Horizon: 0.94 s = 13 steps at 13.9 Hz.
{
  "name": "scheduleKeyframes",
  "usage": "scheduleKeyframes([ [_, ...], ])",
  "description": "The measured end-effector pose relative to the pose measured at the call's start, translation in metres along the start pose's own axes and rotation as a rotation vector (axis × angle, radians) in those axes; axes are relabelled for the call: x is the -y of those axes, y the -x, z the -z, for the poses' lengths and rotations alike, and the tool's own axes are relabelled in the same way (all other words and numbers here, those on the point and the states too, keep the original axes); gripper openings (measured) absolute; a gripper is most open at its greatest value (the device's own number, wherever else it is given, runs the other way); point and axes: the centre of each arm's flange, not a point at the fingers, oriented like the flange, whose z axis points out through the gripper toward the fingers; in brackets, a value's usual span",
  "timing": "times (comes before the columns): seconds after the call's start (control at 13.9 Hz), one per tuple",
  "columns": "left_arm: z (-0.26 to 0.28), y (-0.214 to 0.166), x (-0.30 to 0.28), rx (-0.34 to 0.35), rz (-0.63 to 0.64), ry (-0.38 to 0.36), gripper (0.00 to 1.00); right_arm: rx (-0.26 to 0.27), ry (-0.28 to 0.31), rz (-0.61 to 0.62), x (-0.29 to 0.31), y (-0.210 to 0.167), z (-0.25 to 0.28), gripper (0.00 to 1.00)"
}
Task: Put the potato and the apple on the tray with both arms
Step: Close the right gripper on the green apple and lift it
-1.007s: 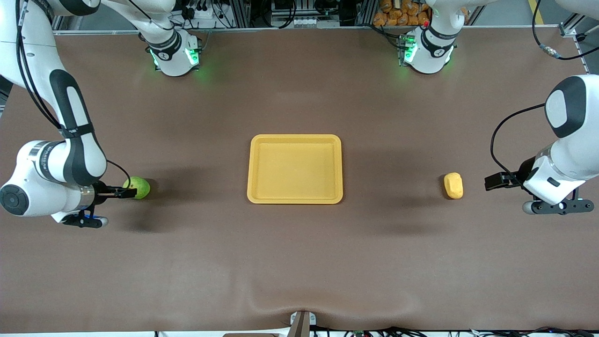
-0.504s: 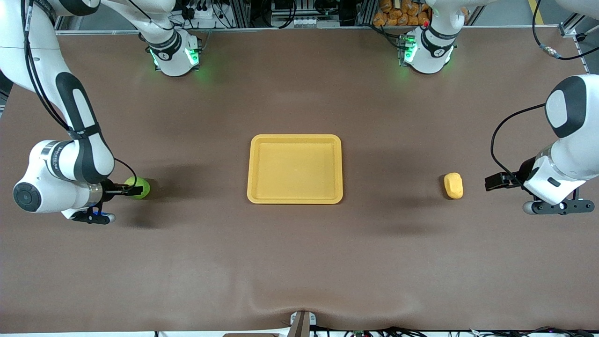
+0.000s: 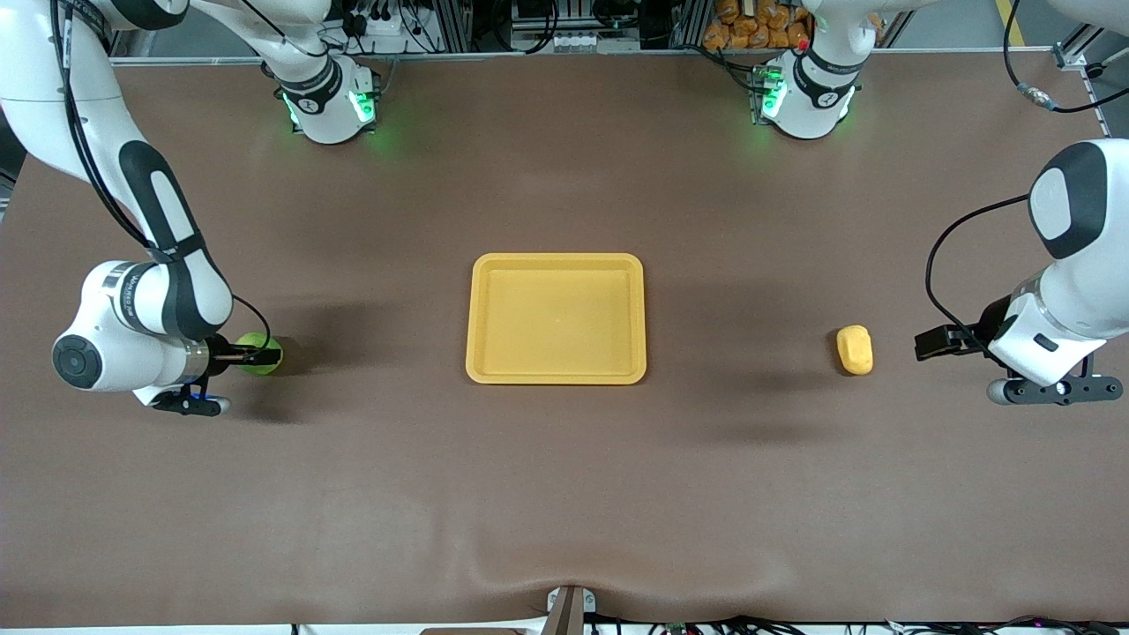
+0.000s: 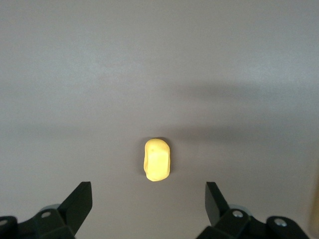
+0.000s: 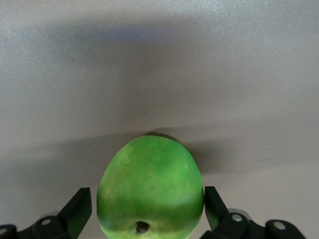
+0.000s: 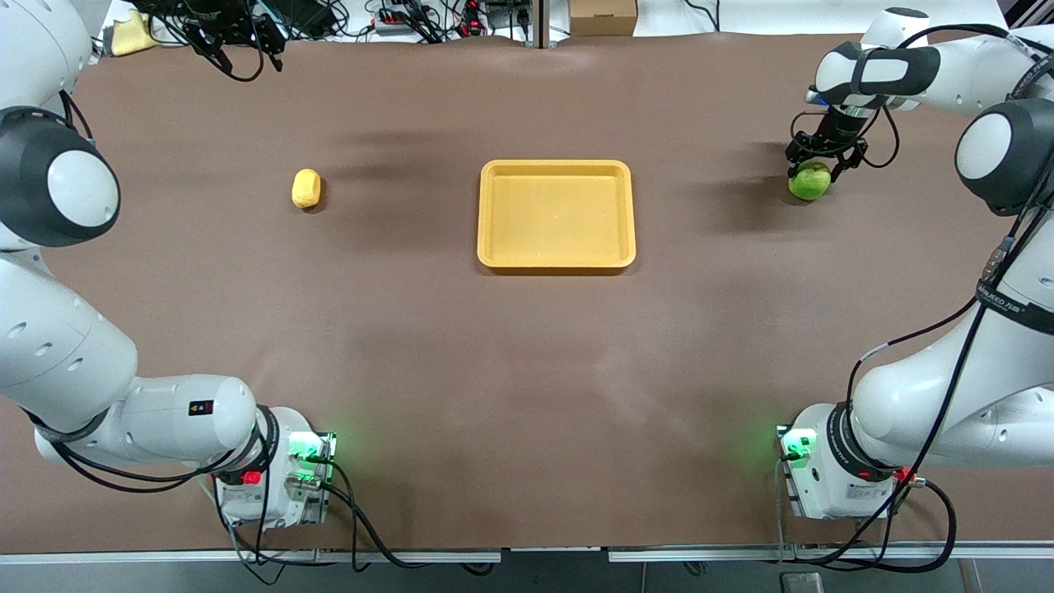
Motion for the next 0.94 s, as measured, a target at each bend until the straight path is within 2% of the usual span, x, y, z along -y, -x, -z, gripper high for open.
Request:
scheduleKeyframes([
  [0.14,-0.001,0.0,0.0,0.0,0.0,0.0,1.0,-0.005,-0.001,-0.001,0.0,0.0,0.002,0.85],
  [0.29,-0.004,-0.001,0.0,-0.002,0.0,0.001,1.0,-0.004,-0.002,0.007,0.001,0.0,0.002,0.85],
  [0.43,-0.008,-0.003,0.0,-0.002,0.0,0.002,1.0,0.02,-0.004,0.02,0.005,0.002,0.009,0.85],
  [0.58,-0.009,-0.003,0.0,-0.006,-0.001,0.002,1.0,0.048,-0.006,0.03,0.009,0.001,0.031,0.85],
  [0.94,-0.002,-0.007,0.0,-0.028,0.001,0.003,1.0,0.061,-0.004,0.057,0.025,0.0,0.075,0.85],
])
